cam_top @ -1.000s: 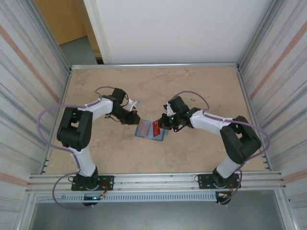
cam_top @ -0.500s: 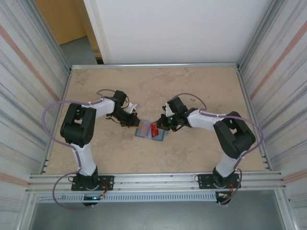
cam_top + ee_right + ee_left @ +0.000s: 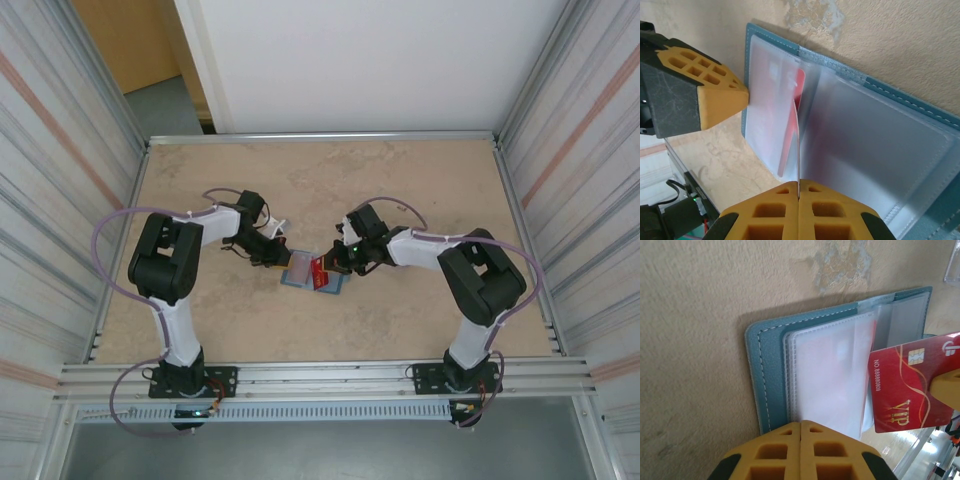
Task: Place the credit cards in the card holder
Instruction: Insert the credit card into the card slot.
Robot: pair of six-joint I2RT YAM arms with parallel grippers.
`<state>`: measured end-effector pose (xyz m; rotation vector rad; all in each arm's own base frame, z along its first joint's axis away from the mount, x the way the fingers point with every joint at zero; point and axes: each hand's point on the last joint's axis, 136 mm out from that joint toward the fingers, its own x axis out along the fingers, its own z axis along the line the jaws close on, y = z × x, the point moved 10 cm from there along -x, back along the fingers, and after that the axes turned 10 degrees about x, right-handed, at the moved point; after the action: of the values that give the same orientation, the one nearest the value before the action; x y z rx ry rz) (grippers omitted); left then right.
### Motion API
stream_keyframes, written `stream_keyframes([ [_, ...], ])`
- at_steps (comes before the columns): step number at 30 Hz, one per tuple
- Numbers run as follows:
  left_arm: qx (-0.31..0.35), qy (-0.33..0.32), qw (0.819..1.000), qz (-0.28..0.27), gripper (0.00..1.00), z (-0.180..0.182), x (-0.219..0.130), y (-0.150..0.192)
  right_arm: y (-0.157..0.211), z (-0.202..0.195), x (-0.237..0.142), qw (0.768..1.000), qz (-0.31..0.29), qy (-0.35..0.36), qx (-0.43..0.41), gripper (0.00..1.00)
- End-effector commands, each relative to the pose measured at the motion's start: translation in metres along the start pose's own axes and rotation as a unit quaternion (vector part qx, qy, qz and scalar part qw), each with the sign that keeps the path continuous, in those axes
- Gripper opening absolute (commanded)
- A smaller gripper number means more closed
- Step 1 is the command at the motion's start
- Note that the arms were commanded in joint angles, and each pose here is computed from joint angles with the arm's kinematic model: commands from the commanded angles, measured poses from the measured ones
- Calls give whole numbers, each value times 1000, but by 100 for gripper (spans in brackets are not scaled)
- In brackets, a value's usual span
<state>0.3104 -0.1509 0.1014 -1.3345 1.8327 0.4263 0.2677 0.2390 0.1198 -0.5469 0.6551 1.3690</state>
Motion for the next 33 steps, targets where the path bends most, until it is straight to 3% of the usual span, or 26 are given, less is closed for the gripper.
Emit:
stream_keyframes([
  [1,-7,-11,1000,19,0,7,3,7,3,0,6,1000,13,-3,10,0],
  [13,-10,-8,1000,20,0,7,3,7,0,-8,14,1000,-1,14,21,0],
  [33,-15,-2,999,31,0,4,11,12,3,-26,29,992,-51,100,65,0],
])
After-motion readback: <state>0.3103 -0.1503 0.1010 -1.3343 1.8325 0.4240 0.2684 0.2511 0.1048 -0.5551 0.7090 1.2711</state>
